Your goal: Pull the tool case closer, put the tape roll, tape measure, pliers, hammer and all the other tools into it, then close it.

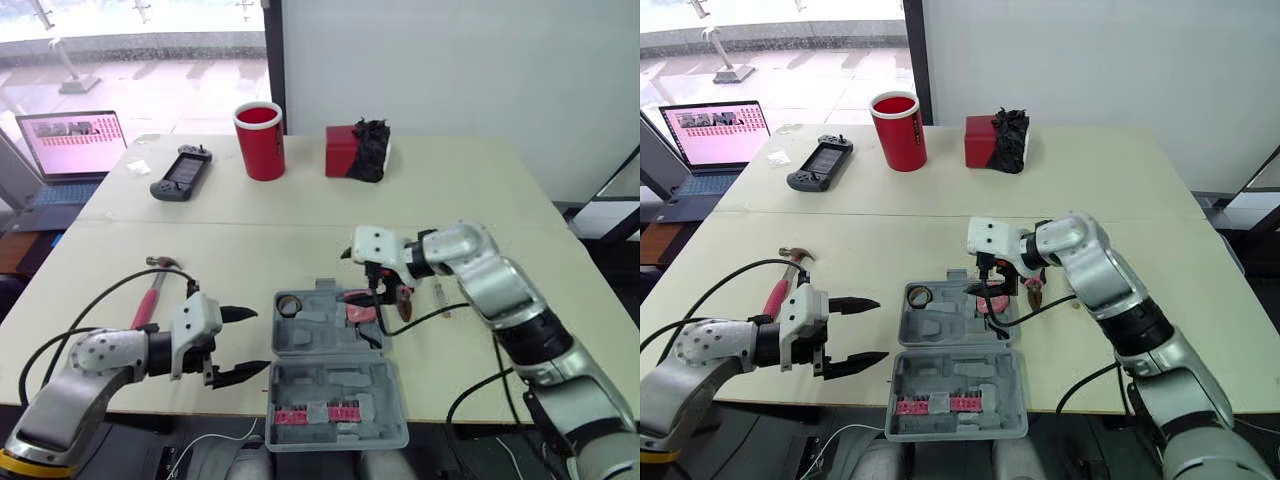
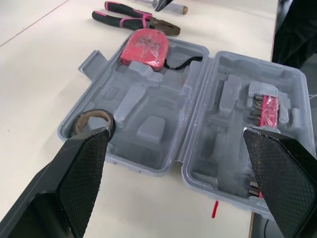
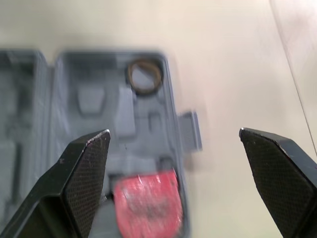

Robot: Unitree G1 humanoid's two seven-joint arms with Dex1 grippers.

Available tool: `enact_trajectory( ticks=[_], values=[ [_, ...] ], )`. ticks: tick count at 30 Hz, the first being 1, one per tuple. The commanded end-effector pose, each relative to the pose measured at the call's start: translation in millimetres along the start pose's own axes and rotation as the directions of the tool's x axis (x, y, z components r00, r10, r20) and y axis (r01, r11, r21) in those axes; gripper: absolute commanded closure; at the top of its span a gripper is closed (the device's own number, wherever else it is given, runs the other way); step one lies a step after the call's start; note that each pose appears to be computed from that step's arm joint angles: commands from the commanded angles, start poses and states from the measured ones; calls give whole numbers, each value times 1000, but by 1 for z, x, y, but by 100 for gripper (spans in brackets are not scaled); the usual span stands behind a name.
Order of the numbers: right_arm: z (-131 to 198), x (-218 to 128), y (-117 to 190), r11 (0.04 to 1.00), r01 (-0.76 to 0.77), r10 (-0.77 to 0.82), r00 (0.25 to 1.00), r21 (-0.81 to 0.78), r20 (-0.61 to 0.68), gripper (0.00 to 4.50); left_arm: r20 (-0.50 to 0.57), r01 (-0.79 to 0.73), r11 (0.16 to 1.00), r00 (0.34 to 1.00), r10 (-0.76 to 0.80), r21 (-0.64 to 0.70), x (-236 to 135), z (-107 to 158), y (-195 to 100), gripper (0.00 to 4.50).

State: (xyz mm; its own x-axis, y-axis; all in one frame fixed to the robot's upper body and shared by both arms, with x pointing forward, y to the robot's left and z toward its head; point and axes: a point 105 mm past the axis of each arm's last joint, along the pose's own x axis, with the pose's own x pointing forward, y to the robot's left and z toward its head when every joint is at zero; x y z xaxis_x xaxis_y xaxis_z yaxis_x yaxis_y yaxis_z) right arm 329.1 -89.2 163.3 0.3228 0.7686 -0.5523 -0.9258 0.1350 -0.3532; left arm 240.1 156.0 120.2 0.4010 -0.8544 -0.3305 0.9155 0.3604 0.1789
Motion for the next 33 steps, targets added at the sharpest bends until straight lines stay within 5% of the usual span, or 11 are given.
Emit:
enact_trajectory(
  ticks=[1,5,17,25,33],
  values=[
    [2,-12,-2,997,-8,-2,991,79,133,91,14,9,1000,1000,-10,18,2,6,1,0],
    [-24,-10,3,992,-10,-5,993,126,121,291,16,16,1000,1000,-17,21,3,7,2,0],
    [-71,1,-1,975,70,-97,988,211,119,291,14,29,999,999,-29,29,4,9,5,0],
    [-123,25,29,961,25,-36,999,275,36,291,8,35,999,999,-35,36,4,8,6,0],
    [-104,20,19,961,70,-119,978,269,170,291,13,23,999,1000,-23,27,0,7,9,0]
  ],
)
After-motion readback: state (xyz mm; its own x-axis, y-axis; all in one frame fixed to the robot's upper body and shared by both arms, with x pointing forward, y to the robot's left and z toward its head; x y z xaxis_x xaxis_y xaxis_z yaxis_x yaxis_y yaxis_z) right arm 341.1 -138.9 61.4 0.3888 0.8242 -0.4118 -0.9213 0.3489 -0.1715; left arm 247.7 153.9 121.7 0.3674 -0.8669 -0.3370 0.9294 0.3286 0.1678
